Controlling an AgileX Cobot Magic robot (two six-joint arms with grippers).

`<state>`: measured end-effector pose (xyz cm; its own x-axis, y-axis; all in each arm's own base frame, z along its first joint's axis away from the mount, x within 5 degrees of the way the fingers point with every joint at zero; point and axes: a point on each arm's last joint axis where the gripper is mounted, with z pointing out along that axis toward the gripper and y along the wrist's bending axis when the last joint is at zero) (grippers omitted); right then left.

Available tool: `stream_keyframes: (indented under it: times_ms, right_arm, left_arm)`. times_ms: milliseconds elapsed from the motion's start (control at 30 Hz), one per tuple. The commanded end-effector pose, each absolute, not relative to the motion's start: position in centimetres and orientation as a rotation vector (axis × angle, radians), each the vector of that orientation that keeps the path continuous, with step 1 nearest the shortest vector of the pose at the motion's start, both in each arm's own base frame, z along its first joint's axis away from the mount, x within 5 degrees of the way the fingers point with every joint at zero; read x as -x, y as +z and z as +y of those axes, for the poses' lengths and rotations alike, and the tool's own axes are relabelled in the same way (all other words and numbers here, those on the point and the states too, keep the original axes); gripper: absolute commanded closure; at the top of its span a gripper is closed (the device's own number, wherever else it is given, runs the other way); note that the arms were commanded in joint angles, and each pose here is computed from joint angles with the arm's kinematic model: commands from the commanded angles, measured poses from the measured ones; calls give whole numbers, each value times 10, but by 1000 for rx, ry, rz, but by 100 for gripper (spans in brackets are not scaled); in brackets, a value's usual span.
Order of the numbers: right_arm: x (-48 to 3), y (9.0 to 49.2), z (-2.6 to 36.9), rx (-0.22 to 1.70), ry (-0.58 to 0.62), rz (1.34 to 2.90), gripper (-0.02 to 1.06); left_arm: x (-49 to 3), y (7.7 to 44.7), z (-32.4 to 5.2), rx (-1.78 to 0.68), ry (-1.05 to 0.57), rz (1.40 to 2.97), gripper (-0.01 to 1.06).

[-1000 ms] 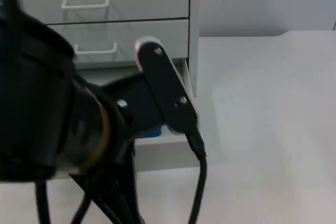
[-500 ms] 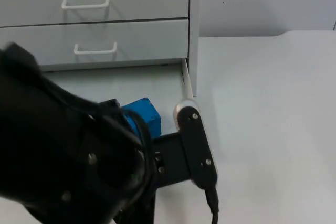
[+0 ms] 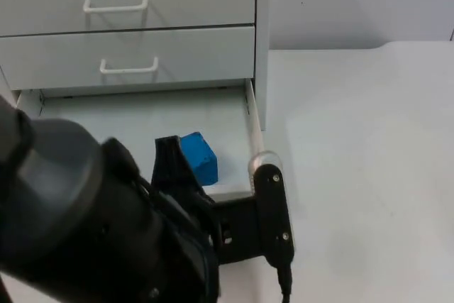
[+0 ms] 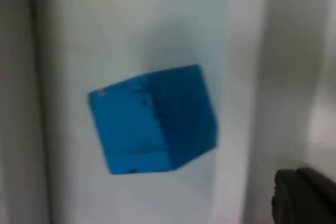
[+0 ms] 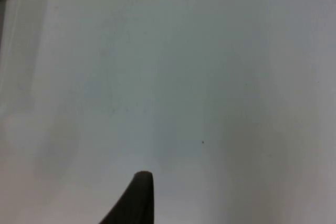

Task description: Open the drawer with the left hand, place the block into the drawer with the right hand, then close the drawer with the left hand.

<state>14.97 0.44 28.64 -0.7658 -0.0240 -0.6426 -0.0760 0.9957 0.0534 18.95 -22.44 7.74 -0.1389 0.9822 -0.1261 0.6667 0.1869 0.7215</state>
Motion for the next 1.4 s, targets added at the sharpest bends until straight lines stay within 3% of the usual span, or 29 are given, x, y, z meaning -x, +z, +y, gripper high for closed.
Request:
stream_keyframes:
  times_ms: [0, 333, 1033, 1367]
  right_arm:
    - [-151, 288, 5, 75, 96, 2422, -1]
    - [-152, 289, 5, 73, 90, 2404, -1]
    - [-153, 289, 4, 72, 88, 2397, -1]
    - [-154, 290, 4, 76, 82, 2386, -1]
  left_arm:
    - [-199, 77, -220, -1452, 695, 1893, 105]
    - [-232, 78, -189, -1274, 787, 2012, 105]
    - [-295, 101, -169, -980, 792, 2085, 105]
    - [-336, 111, -146, -877, 673, 2163, 105]
